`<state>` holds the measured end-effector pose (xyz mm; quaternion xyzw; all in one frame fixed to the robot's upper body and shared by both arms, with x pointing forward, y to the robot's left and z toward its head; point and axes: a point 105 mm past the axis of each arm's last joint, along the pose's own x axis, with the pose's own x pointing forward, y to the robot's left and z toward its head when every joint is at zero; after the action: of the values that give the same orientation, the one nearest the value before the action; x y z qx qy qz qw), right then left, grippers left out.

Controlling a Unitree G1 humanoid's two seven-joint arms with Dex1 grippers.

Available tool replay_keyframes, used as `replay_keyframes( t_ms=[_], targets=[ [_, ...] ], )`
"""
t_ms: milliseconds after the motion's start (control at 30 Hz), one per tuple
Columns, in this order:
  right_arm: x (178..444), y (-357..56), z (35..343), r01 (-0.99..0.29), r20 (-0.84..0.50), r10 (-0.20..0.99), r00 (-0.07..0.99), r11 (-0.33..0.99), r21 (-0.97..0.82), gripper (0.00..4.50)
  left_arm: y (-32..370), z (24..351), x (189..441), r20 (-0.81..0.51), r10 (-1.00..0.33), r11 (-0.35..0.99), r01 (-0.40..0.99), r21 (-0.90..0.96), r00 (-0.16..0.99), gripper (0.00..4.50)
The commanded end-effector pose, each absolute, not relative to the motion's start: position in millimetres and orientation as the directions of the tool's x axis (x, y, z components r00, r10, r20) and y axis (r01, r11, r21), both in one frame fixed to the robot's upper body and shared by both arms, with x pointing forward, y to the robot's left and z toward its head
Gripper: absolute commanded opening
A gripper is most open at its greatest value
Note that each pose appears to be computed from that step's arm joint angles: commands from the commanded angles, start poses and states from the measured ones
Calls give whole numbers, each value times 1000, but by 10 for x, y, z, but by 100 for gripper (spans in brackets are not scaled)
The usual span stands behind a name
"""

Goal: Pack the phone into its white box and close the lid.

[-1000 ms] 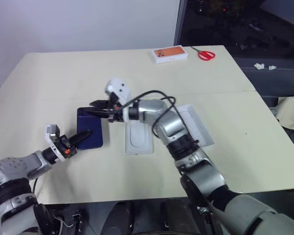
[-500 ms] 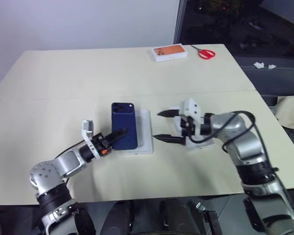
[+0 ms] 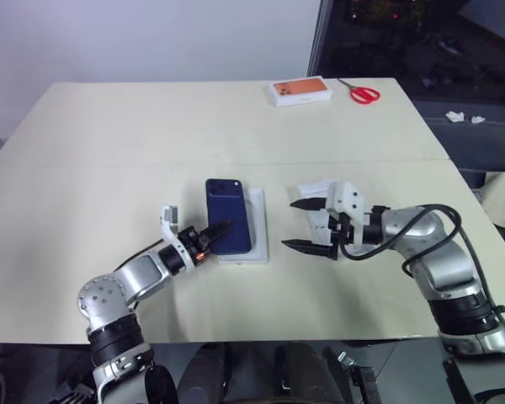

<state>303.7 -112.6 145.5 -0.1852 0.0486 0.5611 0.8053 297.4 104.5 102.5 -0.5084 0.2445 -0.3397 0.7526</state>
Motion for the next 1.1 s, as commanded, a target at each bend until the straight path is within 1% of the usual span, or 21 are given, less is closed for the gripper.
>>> replay_keyframes(
  t_ms=[33,200,300,367,433,533,600,667,800,900,1000,1033,1100],
  targets=[
    [3000,-1083,1566,-913,-255,897,361,285,-292,448,963,1188,2945,29,-790,222,330,-917,613,0],
    [2992,-1077,1522,-918,-262,898,355,281,-280,448,995,1257,2955,64,-776,198,338,-920,628,0],
    [2943,-983,1490,-933,-258,910,325,265,-243,448,1120,1440,2975,156,-751,132,377,-917,641,0],
    [2900,-917,1430,-943,-277,912,302,242,-229,448,1248,1528,2988,185,-734,122,396,-910,653,0],
    [2876,-857,1353,-947,-305,907,290,226,-229,448,1368,1568,2983,181,-728,155,416,-896,662,0],
    [2816,-672,1294,-961,-299,922,247,194,-195,448,1583,1632,2965,166,-724,211,444,-871,670,0],
    [2816,-507,1213,-963,-326,917,231,169,-209,448,1775,1654,2980,145,-707,250,437,-864,692,0],
    [2824,-360,1190,-970,-324,921,215,163,-182,448,1882,1705,2975,158,-700,248,445,-861,696,0],
    [2864,-268,1072,-973,-375,903,210,154,-173,448,1917,1681,2989,143,-696,269,439,-857,704,0],
    [2893,-275,940,-967,-435,874,217,133,-215,448,1890,1668,2988,144,-696,266,440,-858,703,0],
    [2888,-277,901,-971,-446,872,203,119,-209,448,1869,1657,2986,145,-695,265,438,-859,704,0],
    [2890,-278,899,-971,-447,872,201,117,-208,424,1859,1652,2984,145,-695,264,437,-859,704,0],
    [2897,-305,868,-968,-465,861,206,110,-224,363,1836,1641,2980,143,-696,263,436,-861,703,0]
  ],
)
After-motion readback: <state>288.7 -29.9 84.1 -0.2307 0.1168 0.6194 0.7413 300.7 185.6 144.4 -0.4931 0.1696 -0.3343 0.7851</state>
